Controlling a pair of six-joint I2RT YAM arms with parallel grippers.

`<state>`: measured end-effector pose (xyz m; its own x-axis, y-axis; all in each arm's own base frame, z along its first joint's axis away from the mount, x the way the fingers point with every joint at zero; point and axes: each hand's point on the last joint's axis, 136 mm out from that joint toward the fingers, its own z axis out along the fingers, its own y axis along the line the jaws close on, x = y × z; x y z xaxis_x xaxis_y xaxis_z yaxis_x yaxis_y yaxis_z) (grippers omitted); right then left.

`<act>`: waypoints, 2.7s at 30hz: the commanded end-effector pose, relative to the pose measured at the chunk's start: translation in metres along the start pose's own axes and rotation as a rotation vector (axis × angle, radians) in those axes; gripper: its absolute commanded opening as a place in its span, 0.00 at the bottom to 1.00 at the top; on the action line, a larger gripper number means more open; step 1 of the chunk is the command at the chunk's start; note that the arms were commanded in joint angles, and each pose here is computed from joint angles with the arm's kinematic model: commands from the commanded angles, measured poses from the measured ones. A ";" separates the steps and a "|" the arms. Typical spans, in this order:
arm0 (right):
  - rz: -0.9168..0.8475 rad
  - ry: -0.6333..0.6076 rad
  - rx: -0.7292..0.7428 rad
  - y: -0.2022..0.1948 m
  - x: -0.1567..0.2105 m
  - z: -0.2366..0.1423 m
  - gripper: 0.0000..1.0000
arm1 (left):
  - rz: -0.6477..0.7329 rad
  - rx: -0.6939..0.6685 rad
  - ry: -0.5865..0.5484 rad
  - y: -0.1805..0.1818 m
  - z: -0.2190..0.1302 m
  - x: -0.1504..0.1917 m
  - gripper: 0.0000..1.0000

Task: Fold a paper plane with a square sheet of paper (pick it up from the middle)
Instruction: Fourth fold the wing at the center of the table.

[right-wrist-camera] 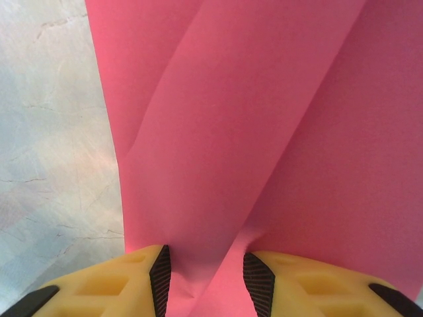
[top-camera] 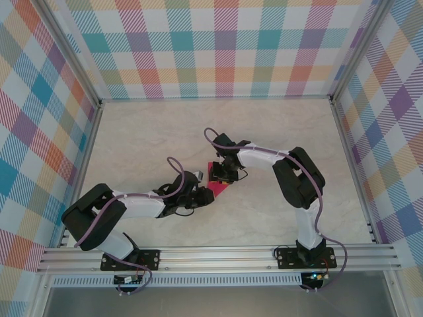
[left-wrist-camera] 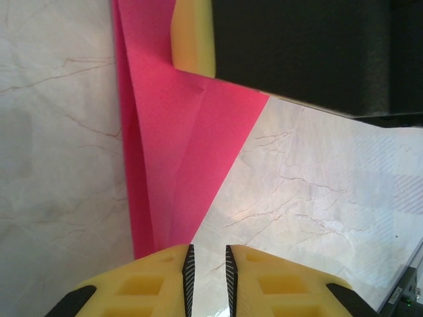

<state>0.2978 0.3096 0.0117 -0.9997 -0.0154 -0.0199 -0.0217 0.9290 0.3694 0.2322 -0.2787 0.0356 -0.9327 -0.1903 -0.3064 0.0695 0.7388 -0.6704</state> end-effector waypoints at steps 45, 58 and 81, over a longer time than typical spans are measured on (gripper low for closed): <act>0.037 0.085 0.215 -0.075 0.030 0.050 0.41 | -0.047 -0.058 -0.153 0.011 -0.022 -0.032 0.22; 0.009 0.076 0.218 -0.076 0.029 0.047 0.40 | -0.119 -0.032 -0.212 0.011 -0.028 -0.053 0.20; 0.005 0.109 0.270 -0.084 0.030 0.054 0.44 | -0.105 0.059 -0.025 0.000 0.017 -0.031 0.16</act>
<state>0.2969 0.3103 0.0113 -0.9983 -0.0484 -0.0319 -0.0569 0.9227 0.3812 0.2643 -0.2803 0.0333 -0.9218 -0.2888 -0.2585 -0.0086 0.6819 -0.7314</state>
